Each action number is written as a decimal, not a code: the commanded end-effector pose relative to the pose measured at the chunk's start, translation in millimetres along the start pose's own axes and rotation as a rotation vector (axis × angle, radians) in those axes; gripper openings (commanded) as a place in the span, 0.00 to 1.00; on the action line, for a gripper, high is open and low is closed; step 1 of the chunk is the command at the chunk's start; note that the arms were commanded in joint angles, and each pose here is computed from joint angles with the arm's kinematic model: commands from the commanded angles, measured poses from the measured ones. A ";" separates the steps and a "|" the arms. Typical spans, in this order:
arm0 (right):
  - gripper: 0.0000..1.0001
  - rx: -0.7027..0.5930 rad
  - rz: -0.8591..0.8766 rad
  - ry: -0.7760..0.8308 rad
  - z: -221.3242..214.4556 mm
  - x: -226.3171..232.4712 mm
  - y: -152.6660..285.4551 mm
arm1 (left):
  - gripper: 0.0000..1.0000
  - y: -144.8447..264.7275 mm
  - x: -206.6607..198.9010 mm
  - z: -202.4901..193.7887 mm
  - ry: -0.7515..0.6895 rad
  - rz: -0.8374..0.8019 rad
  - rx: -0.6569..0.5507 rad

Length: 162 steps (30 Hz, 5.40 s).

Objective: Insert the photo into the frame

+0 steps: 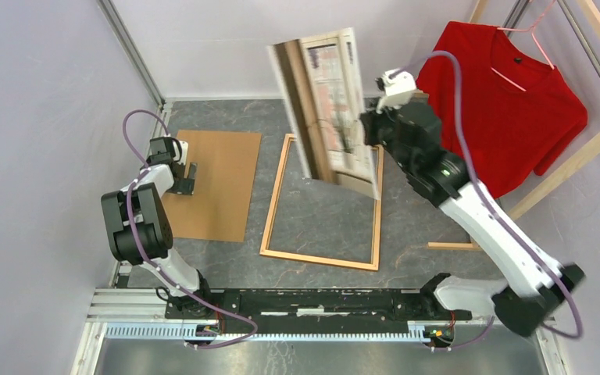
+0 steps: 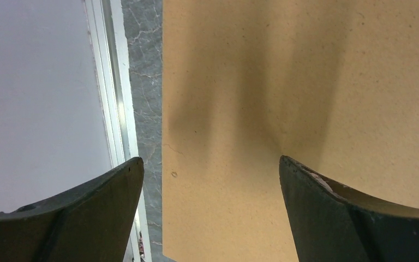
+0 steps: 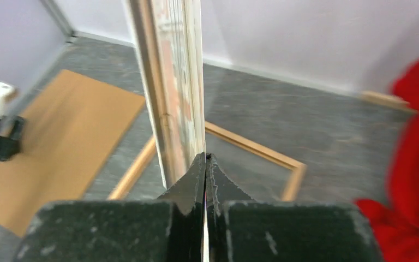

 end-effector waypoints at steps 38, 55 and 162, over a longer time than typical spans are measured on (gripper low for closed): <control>0.00 0.681 0.015 -0.751 -198.5 105.6 -36.9 | 1.00 20.0 -2.5 -2.4 -0.022 -0.045 -0.055; 0.00 0.322 -0.307 -0.818 -175.0 124.0 -75.9 | 1.00 15.0 -2.4 -7.0 -0.049 -0.033 -0.035; 0.98 0.555 0.145 -0.610 -282.8 232.6 -189.7 | 0.84 -51.5 -10.4 -36.1 0.044 -0.052 0.123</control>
Point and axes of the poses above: each gripper's point midway between its finger pads, its own y axis back along the fingers, its own x axis along the line the jaws close on, z = x × y, the point moved 7 cm from there along y, back along the fingers, and after that the axes turned 4 degrees about y, right-handed, at the moved point
